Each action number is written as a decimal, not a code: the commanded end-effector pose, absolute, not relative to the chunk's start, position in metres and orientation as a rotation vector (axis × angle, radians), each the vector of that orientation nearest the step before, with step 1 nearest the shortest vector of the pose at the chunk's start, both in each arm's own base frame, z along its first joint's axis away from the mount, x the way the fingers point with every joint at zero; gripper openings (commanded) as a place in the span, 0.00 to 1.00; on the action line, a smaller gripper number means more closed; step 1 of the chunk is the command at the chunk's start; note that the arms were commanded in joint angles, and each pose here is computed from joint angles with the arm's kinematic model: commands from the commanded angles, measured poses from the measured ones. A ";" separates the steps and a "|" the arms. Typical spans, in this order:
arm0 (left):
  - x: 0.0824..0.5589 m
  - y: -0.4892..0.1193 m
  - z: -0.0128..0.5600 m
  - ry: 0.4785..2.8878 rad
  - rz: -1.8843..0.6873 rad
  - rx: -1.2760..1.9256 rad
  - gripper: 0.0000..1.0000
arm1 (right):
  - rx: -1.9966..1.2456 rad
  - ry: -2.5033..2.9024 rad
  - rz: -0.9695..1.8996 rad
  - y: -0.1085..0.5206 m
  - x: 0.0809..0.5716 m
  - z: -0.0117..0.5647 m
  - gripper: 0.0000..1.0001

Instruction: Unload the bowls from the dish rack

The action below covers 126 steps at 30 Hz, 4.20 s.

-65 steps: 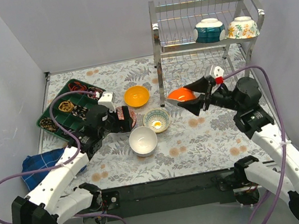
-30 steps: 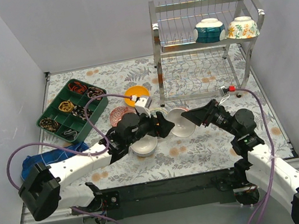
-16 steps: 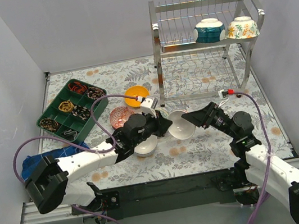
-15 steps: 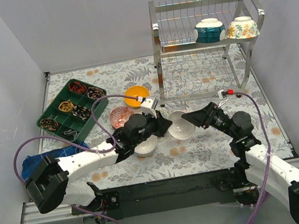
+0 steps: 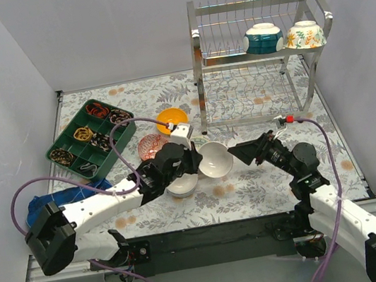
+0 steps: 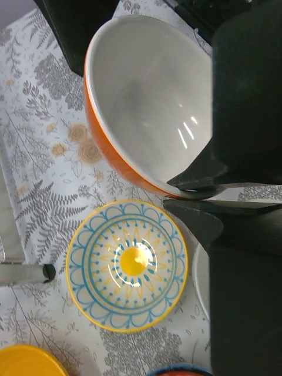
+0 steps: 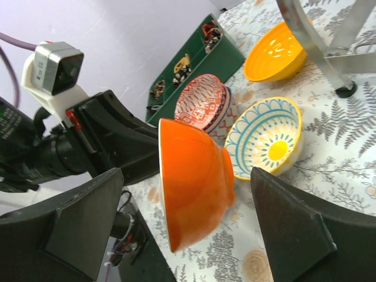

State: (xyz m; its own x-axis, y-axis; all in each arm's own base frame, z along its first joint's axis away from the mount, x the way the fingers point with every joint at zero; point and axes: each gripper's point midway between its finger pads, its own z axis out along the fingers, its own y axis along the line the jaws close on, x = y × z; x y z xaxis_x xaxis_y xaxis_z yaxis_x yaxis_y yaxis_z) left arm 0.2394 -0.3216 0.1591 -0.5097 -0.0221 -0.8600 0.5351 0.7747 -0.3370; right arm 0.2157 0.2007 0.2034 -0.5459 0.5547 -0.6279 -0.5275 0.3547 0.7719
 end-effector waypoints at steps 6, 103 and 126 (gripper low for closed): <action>0.290 -0.254 0.198 2.089 -0.513 0.210 0.00 | -0.105 1.613 1.065 0.181 0.235 0.211 0.98; 0.345 -0.136 0.216 2.063 -0.326 0.105 0.98 | -1.100 1.348 -0.309 0.104 0.404 0.449 0.98; 0.344 -0.139 0.211 2.072 -0.335 0.126 0.98 | -1.127 1.385 -0.193 0.109 0.427 0.426 0.72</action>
